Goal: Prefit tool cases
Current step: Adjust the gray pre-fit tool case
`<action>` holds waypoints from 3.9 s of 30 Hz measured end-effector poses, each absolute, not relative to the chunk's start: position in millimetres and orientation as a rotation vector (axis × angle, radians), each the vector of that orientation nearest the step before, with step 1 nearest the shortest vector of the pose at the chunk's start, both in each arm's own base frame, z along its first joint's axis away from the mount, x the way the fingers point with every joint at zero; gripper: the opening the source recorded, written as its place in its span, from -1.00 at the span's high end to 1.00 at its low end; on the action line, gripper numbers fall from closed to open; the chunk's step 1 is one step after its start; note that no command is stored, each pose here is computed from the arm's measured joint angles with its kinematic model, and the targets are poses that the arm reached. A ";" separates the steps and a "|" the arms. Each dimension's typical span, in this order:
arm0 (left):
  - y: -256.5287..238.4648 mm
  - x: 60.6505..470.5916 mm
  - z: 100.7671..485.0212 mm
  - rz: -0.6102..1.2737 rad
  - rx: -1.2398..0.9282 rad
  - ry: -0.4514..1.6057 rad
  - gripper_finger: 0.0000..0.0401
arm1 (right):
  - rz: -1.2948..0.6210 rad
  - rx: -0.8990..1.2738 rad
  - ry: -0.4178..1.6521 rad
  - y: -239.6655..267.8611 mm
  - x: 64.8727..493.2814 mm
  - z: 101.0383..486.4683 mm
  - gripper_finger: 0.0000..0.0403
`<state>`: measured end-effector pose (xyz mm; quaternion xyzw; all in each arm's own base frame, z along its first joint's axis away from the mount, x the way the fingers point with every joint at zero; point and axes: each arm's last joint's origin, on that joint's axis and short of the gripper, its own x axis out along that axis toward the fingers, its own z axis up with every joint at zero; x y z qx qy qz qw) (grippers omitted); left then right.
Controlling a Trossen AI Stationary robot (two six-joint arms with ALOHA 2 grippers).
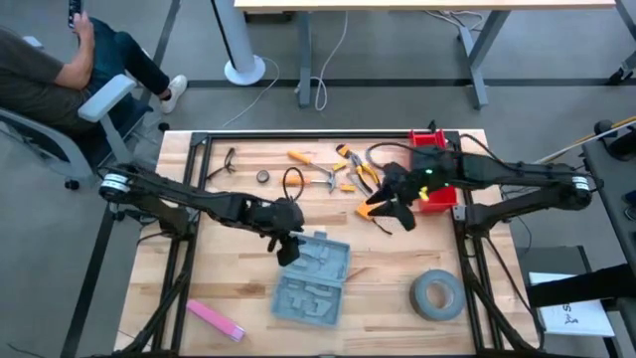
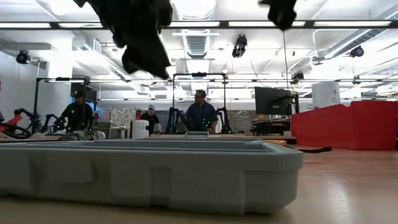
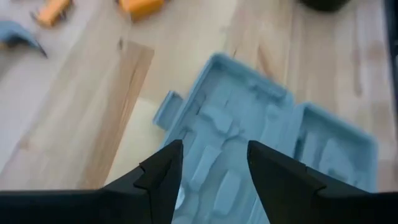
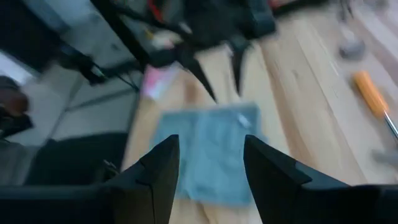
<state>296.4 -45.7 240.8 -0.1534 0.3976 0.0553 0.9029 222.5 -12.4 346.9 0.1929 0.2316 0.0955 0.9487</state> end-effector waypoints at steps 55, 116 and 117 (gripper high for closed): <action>-132.0 223.8 153.7 0.282 -0.648 0.926 0.05 | -0.328 0.521 0.778 161.9 296.3 167.4 0.71; -140.9 223.9 153.9 0.127 -0.583 0.953 0.43 | -0.293 0.356 0.963 54.6 336.9 144.7 1.00; -141.1 224.0 154.0 0.126 -0.584 0.951 0.43 | -0.279 0.347 0.949 50.4 339.2 145.7 1.00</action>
